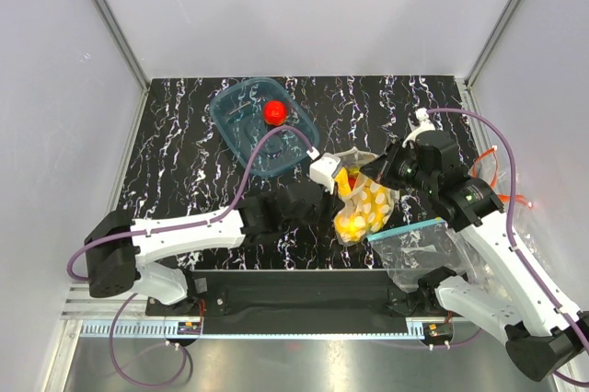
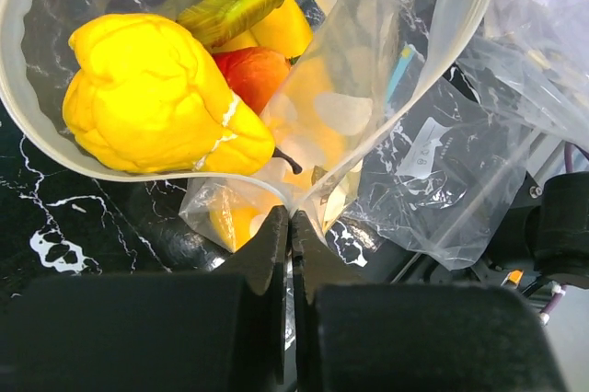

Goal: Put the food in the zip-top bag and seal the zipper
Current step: Adjust the zipper food storage bag at the center of the board.

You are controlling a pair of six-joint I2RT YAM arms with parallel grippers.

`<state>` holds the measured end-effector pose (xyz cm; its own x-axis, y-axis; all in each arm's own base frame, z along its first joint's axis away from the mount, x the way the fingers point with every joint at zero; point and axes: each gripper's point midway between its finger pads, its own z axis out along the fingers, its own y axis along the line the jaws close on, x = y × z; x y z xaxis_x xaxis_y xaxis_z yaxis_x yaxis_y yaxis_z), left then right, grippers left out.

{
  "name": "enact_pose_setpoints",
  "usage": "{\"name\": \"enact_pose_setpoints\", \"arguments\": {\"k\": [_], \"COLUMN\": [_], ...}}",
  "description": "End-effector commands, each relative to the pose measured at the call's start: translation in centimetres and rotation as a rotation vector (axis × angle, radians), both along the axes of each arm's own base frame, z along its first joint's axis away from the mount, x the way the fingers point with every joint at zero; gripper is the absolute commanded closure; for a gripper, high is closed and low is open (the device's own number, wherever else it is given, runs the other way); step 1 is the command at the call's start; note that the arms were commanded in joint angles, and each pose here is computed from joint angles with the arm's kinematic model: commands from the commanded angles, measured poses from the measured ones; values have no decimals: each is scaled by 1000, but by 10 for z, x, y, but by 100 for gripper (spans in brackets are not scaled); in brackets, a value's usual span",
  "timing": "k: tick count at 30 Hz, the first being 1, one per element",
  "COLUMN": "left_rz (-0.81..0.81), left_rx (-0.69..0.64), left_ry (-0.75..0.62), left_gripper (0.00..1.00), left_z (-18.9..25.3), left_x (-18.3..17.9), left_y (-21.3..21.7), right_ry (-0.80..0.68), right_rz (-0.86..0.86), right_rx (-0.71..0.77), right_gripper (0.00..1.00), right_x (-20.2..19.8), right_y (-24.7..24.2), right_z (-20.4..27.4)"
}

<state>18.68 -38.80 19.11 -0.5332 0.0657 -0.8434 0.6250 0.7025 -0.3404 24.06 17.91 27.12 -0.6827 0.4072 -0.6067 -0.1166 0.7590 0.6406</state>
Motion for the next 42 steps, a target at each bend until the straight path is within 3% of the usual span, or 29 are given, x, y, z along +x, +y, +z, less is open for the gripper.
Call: {"name": "enact_pose_setpoints", "arguments": {"k": [1,5,17,25,26,28,31,36,42], "left_rz": [-6,-43,-188,-251,-267,-282,-313,-351,-367], "left_rx": [-36,-21,342,389,398,410,438,469,454], "left_ry": [-58,-105,-165,-287,-301,-309,-344,-375,-377], "left_gripper": [100,100,100,100,100,100,100,100,100], "left_z": [31,53,85,107,106,104,97,82,79], "left_x": [3,0,-14,-22,-25,-27,-32,-40,-43], "left_y": [4,10,48,50,49,48,44,39,37], "right_ry": [-105,-108,-114,-127,-124,-133,-154,-153,-97], "right_rz": [-16,-32,-175,-234,-235,-229,-235,-210,-41], "right_rx": [33,2,-229,-318,-334,-348,-371,-420,-415], "right_gripper": [100,100,100,95,92,73,62,50,40], "right_x": [5,7,18,30,32,33,35,40,38], "right_y": [-1,-6,-49,-63,-64,-65,-68,-68,-42], "right_z": [31,26,6,8,6,9,13,14,1]}}
